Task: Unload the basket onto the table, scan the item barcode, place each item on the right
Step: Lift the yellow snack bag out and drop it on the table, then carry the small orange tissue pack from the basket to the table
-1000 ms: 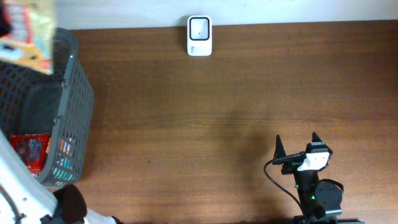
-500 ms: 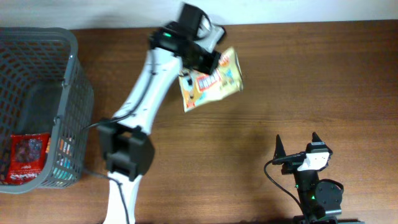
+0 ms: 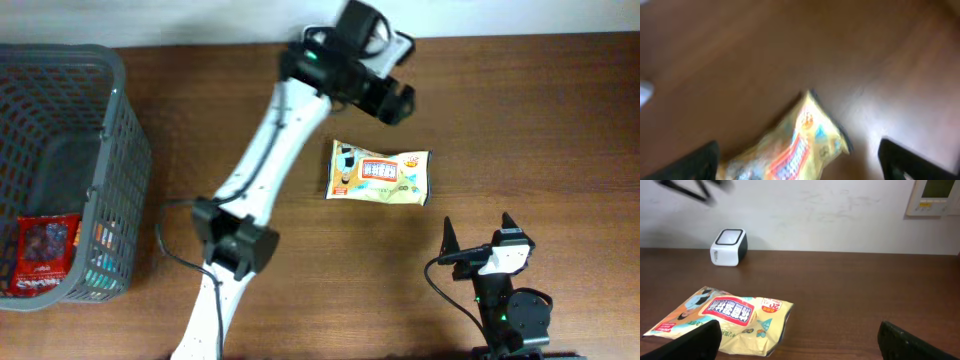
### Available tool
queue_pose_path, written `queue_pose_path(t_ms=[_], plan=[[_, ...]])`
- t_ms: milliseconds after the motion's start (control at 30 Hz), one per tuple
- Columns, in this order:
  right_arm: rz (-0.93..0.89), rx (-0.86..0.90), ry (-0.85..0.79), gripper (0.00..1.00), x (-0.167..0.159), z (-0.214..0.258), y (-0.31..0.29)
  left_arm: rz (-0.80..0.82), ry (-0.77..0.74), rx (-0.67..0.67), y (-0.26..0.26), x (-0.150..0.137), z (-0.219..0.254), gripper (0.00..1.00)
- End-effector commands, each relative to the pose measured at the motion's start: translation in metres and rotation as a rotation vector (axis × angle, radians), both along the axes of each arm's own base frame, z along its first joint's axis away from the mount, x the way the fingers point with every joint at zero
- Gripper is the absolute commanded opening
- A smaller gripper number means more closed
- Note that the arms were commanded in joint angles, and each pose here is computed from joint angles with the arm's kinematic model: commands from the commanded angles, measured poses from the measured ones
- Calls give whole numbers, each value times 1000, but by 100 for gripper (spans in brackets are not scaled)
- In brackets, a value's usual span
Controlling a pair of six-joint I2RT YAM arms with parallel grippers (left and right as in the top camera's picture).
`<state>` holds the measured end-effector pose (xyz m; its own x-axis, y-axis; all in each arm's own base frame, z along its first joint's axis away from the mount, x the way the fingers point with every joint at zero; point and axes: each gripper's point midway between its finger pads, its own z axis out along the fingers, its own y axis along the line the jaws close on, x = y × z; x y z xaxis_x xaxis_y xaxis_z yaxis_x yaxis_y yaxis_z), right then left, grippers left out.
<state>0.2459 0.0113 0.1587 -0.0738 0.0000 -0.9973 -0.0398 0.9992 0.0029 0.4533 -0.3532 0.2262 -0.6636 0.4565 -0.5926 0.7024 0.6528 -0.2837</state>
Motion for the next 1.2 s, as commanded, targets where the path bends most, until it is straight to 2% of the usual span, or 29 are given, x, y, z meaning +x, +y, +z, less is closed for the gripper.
queue_pose_path(t_ms=[0,100,200,333,467,567,667,800,1000,1133,1167], plan=[[-10,9,6,98,0,-3,-1,172,-126,-74,100,3,106,99],[-11,9,6,99,0,-3,-1,378,-139,-62,208,-12,152,99],[-10,9,6,98,0,-3,-1,704,-174,-139,318,-23,196,99],[-10,9,6,98,0,-3,-1,982,-222,-142,412,-58,223,99],[-10,9,6,99,0,-3,-1,1493,-92,44,514,-108,192,99],[-10,9,6,99,0,-3,-1,1773,132,-15,556,-128,145,99],[-10,9,6,98,0,-3,-1,1887,258,-35,580,-129,107,99],[-10,9,6,98,0,-3,-1,1888,501,45,583,-133,22,99],[-11,9,6,99,0,-3,-1,2184,778,12,576,-154,-96,99],[-10,9,6,99,0,-3,-1,2175,837,40,566,-166,-147,99],[-10,9,6,99,0,-3,-1,2175,825,34,565,-165,-160,96]])
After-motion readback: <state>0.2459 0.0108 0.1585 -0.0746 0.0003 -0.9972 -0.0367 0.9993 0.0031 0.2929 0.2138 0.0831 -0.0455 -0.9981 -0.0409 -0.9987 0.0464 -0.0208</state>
